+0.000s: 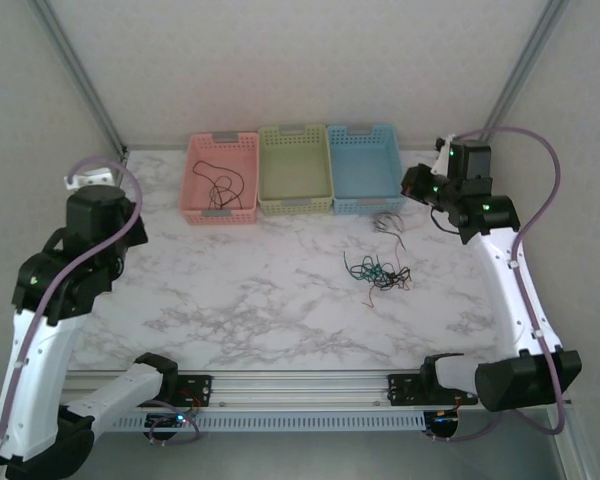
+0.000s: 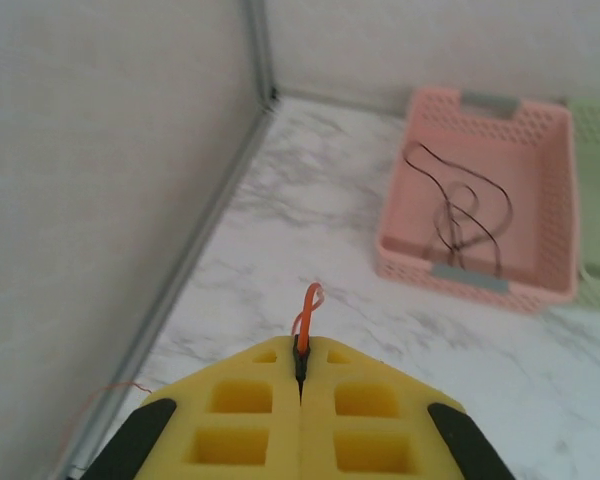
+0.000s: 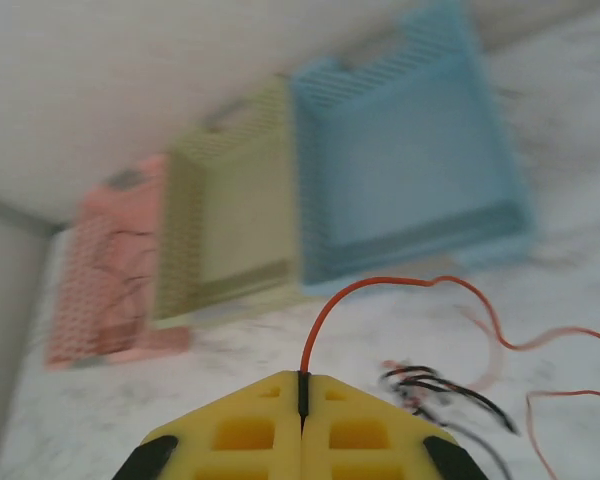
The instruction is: Untangle the cables
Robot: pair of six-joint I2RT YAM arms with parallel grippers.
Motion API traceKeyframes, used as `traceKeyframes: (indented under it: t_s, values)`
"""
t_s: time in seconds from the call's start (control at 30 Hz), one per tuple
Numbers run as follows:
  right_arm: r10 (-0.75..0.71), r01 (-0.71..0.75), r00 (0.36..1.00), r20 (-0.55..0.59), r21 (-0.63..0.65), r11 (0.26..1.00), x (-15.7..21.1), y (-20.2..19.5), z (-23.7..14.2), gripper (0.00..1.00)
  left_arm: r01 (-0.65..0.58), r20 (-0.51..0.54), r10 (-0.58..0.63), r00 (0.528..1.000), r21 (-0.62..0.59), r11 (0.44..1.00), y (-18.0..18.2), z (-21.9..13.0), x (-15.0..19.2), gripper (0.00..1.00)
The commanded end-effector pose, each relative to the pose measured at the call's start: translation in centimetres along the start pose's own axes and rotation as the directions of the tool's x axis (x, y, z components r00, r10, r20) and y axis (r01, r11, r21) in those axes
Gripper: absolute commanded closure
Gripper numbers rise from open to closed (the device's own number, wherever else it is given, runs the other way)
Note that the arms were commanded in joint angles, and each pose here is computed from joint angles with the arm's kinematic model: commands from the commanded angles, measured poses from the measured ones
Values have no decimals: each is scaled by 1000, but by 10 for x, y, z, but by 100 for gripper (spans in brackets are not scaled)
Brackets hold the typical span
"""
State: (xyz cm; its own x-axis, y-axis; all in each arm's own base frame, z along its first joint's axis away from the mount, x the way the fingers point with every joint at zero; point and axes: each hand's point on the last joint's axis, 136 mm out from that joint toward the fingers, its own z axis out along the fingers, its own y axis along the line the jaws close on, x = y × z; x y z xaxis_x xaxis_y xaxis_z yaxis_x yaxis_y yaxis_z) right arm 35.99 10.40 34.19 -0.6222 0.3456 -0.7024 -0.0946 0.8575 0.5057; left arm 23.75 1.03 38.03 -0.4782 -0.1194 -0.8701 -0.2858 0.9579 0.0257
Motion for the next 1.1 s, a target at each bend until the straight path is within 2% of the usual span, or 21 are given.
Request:
traceKeyframes:
  t_s: [0.0,0.13,0.3,0.4,0.53,0.63,0.7,0.77,0.93,1.07]
  values:
    - [-66,76,996,67,-159,984,-19,45,-23,100,62,-12,-60,998,164,985,-25,-6,-1,100]
    - [-41,41,999,27,-1,999,-13,11,-1,100,96,16,-107,994,314,944,-43,-31,-25,100]
    - [41,-30,994,-106,110,993,42,-38,51,100,131,89,-204,975,515,847,-60,-90,-88,100]
    - [104,-68,970,-220,168,983,88,-68,84,100,126,109,-249,962,634,763,-74,-123,-120,100]
    - [151,-72,925,-349,228,971,144,-96,115,100,102,123,-316,941,786,610,-95,-165,-156,100]
    - [158,-60,902,-402,247,967,168,-106,127,100,77,122,-353,928,863,500,-109,-188,-178,100]
    - [160,-54,893,-420,252,966,176,-108,131,100,72,114,-361,926,883,464,-117,-190,-187,100]
    - [159,-51,890,-427,254,966,180,-109,132,100,84,102,-359,928,881,466,-125,-178,-191,100]
    - [142,-28,891,-432,258,966,180,-110,128,100,138,40,-315,948,840,525,-155,-119,-183,100]
    - [124,-1,890,-439,271,963,181,-114,125,100,147,33,-292,956,808,571,-175,-77,-185,100]
